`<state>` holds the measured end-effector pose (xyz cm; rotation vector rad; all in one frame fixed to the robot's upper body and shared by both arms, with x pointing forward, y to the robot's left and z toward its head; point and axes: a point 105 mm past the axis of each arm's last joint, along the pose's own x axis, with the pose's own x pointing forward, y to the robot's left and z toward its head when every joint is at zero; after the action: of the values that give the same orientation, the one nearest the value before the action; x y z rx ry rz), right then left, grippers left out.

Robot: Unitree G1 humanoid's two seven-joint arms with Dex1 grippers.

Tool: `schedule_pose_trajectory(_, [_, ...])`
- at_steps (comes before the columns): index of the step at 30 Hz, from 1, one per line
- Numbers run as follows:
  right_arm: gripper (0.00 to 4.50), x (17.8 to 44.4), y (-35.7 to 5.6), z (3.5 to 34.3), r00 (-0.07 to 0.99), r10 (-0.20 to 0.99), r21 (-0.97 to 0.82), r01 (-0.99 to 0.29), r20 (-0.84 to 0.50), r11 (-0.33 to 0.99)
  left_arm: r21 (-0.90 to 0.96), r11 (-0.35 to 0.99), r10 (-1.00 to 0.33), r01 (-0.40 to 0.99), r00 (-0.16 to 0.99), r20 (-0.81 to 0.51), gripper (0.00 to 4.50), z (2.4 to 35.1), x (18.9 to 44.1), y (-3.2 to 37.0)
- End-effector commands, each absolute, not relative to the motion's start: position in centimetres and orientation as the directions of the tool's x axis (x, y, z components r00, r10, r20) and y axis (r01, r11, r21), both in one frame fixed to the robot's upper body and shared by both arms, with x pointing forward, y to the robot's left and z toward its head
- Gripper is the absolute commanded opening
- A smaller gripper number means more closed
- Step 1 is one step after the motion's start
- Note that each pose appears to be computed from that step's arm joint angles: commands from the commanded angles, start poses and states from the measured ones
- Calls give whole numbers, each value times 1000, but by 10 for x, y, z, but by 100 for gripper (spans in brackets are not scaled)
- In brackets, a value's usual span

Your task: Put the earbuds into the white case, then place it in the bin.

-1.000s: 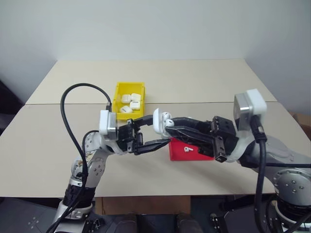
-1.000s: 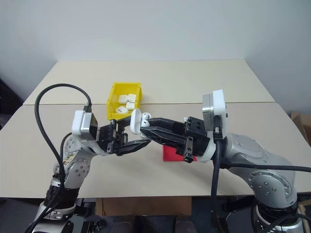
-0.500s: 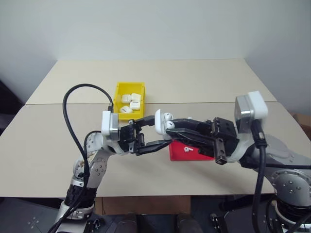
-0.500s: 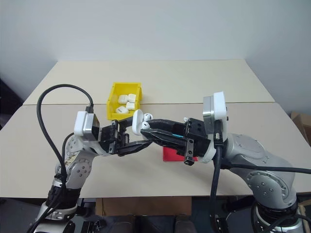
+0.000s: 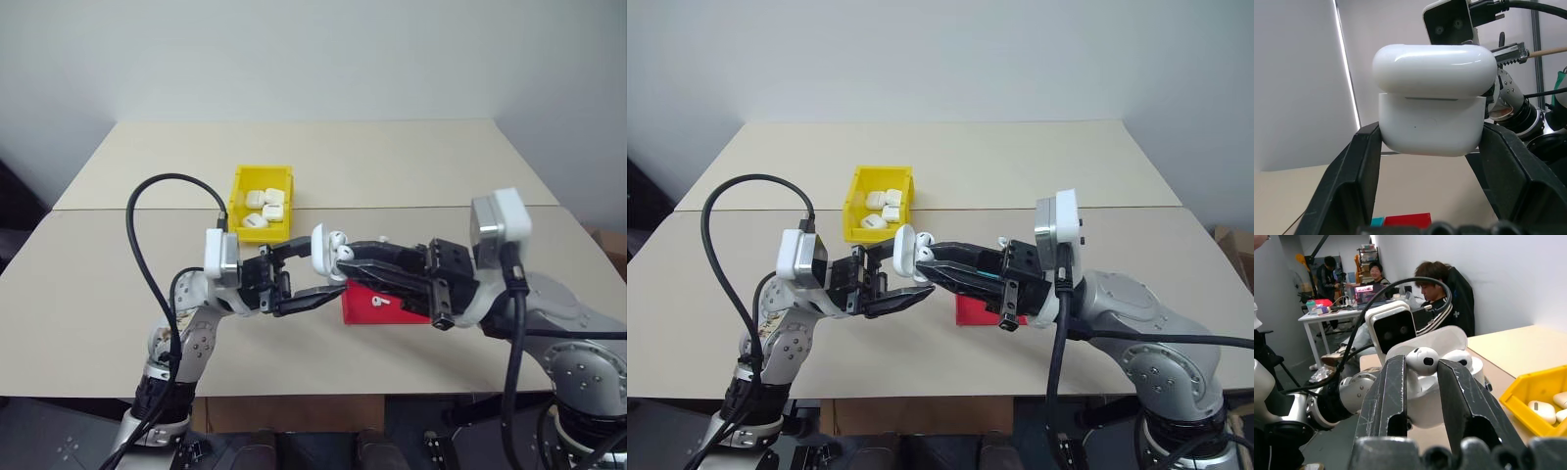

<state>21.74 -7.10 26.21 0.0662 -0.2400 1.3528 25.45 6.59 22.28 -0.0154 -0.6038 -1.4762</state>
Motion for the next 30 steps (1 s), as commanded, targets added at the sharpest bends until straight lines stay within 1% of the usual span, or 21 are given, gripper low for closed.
schedule_pose_trajectory(1, [106,212,-71,266,178,962,-125,-970,208,207,395,121,-910,911,-57,410,275,233,247,65])
schedule_pose_trajectory(12, [106,210,-69,264,174,962,-169,-963,209,211,393,123,-907,911,-57,417,275,233,246,63])
schedule_pose_trajectory(15, [174,208,-69,265,166,964,-190,-960,206,206,392,125,-907,911,-55,417,275,233,247,63])
schedule_pose_trajectory(16, [204,207,-69,264,166,965,-191,-960,204,205,391,127,-907,911,-53,418,275,233,247,63])
schedule_pose_trajectory(24, [204,207,-75,265,167,966,-192,-960,196,205,385,134,-906,913,-45,422,275,231,247,63])
schedule_pose_trajectory(28, [204,207,-95,273,179,964,-196,-956,195,217,383,139,-911,913,-34,411,275,229,250,65])
schedule_pose_trajectory(30, [204,212,-107,281,204,961,-226,-943,186,244,374,146,-920,916,-14,393,275,225,256,67])
